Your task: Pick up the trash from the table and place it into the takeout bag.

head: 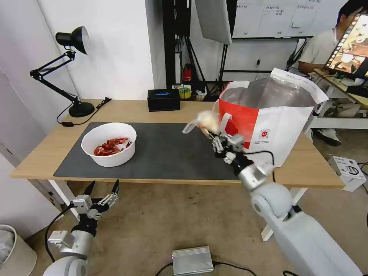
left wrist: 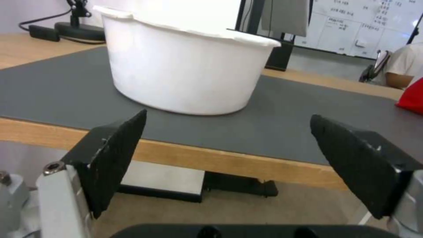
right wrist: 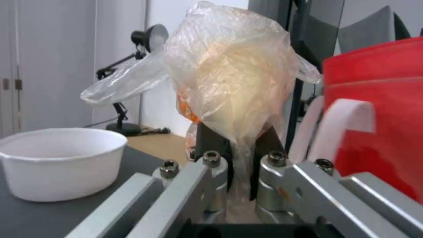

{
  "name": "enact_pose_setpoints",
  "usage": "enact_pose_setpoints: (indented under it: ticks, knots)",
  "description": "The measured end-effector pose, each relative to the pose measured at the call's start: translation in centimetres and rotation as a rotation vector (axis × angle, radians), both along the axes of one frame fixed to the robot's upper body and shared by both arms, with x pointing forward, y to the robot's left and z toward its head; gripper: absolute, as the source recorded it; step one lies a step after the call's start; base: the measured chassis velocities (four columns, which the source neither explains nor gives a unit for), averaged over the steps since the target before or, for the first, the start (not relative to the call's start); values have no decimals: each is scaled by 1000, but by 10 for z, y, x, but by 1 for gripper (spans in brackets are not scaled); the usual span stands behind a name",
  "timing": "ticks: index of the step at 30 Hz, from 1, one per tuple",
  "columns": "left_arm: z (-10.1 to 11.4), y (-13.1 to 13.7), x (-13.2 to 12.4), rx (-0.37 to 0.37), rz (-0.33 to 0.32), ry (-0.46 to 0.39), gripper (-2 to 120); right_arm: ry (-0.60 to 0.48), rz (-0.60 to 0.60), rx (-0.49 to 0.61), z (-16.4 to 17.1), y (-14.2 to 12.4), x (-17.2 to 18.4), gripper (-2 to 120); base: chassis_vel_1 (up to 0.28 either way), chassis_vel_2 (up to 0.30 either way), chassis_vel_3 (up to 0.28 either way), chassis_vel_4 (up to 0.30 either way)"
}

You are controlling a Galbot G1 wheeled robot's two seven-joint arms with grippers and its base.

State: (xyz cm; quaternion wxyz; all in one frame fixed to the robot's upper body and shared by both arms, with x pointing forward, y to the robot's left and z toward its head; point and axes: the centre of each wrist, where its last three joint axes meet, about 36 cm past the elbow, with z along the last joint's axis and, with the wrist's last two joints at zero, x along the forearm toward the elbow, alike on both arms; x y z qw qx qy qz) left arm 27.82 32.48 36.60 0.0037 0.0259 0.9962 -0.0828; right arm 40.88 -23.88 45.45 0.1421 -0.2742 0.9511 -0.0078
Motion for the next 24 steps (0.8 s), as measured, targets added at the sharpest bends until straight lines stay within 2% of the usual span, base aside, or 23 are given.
enact_pose_setpoints:
  ticks: [6,9,11,16,24]
  knots:
    - [-2,-1,1,-4,-5,3,100,-73,-5,46,-2,-21,-15,4,0,0,0,0]
    - [-4,-3,1,-7,-8,4,100,-148,-50,98,14,-38,-10,4,0,0,0,0]
    - [-4,-3,1,-7,-9,4,100,-160,-60,105,17,-40,-8,4,0,0,0,0]
    - [-8,-3,-3,-7,-8,6,100,-246,-178,205,68,-71,17,4,0,0,0,0]
    - [-11,-2,-5,-6,-11,8,100,-226,-295,225,110,-100,34,4,0,0,0,0]
